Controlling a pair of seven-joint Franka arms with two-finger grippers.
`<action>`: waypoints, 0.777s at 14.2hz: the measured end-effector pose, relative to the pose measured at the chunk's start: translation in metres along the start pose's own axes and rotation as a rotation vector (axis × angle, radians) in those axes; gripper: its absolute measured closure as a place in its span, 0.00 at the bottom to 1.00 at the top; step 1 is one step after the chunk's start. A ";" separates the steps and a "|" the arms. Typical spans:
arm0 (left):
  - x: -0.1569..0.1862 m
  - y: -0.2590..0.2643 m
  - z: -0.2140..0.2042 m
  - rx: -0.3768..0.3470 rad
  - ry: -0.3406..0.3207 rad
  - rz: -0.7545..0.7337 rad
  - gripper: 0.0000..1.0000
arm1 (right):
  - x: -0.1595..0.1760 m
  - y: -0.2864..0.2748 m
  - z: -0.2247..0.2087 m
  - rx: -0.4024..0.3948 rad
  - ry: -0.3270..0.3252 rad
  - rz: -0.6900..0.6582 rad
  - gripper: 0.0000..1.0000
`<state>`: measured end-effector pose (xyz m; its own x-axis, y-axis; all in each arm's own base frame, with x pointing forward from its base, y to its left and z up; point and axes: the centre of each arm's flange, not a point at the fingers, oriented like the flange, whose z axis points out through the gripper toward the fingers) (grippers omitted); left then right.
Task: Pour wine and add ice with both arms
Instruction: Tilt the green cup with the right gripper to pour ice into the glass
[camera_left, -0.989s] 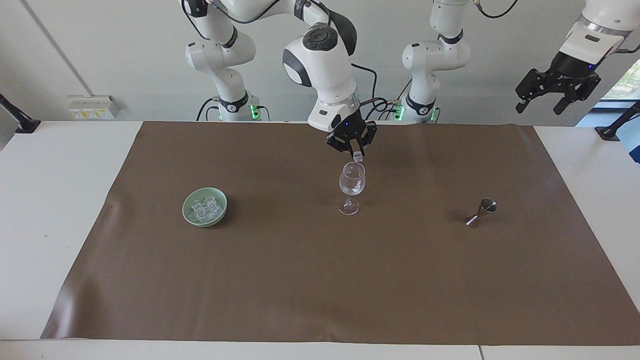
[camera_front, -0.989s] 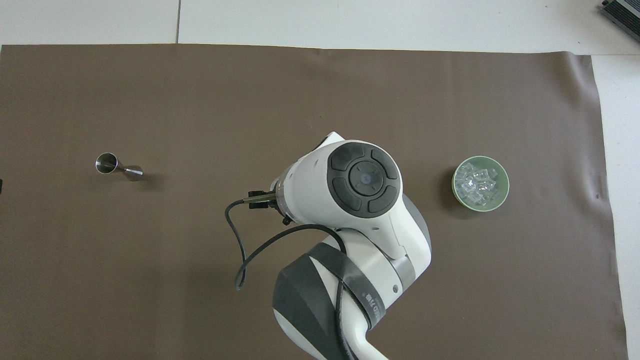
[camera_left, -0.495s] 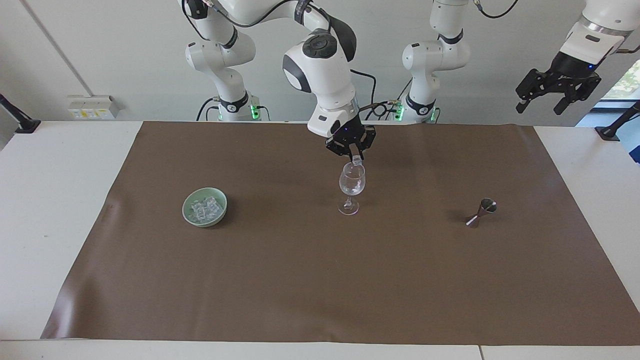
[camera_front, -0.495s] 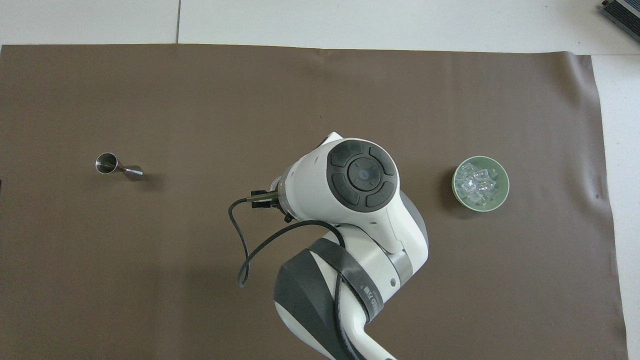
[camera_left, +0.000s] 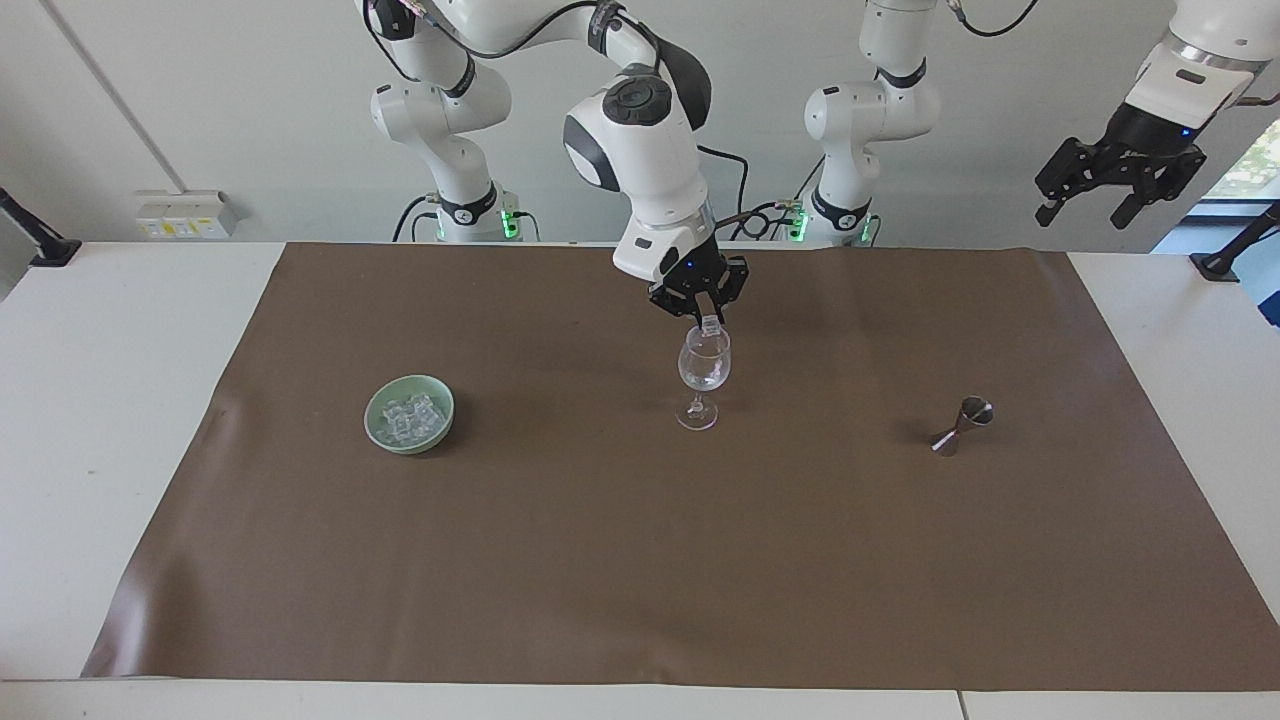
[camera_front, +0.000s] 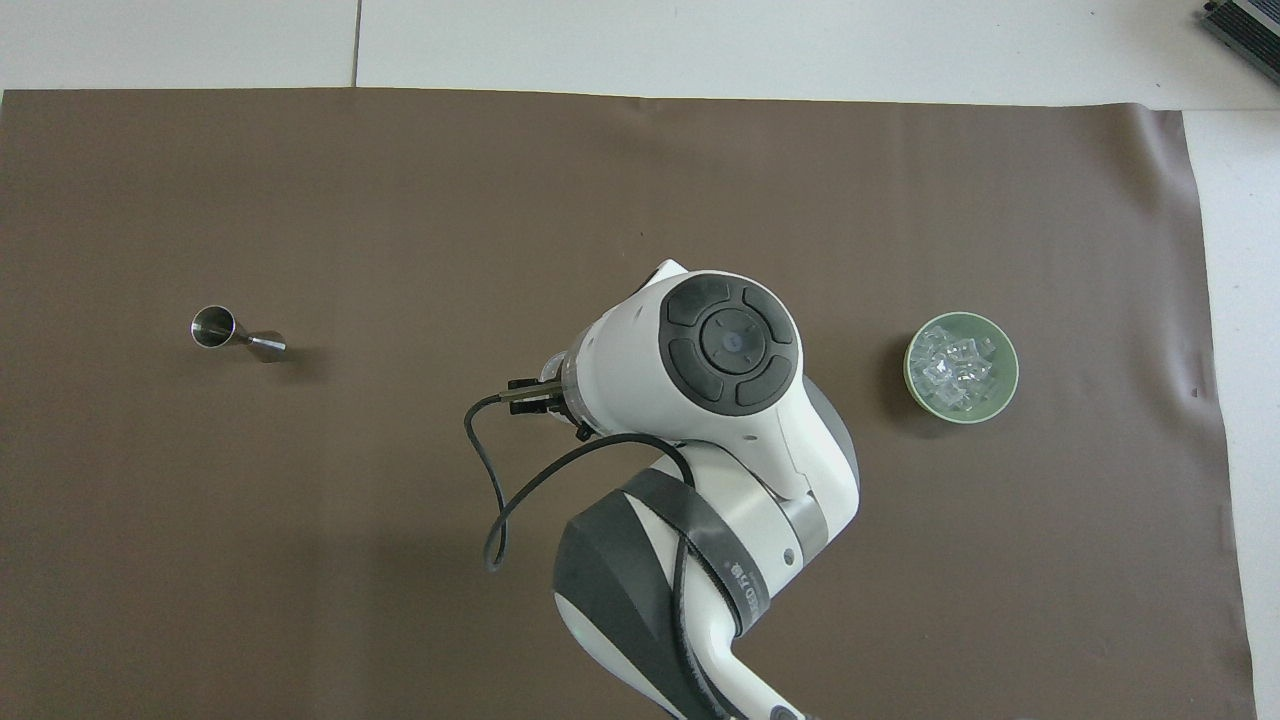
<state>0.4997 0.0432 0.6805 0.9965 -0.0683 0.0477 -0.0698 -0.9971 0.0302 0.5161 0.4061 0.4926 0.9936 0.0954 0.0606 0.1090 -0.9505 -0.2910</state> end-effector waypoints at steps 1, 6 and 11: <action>0.000 0.000 0.000 0.000 0.000 0.000 0.00 | 0.000 0.000 0.000 0.000 0.000 -0.004 0.75; 0.000 -0.001 0.000 0.000 0.000 -0.001 0.00 | 0.001 0.001 0.000 -0.001 0.000 -0.007 0.57; 0.000 -0.001 0.000 0.001 0.003 0.000 0.00 | 0.001 0.001 0.000 -0.001 0.000 -0.018 0.16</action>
<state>0.4999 0.0439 0.6808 0.9964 -0.0678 0.0509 -0.0694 -0.9971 0.0297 0.5170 0.4050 0.4923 0.9915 0.1124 0.0661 0.1268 -0.9489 -0.2891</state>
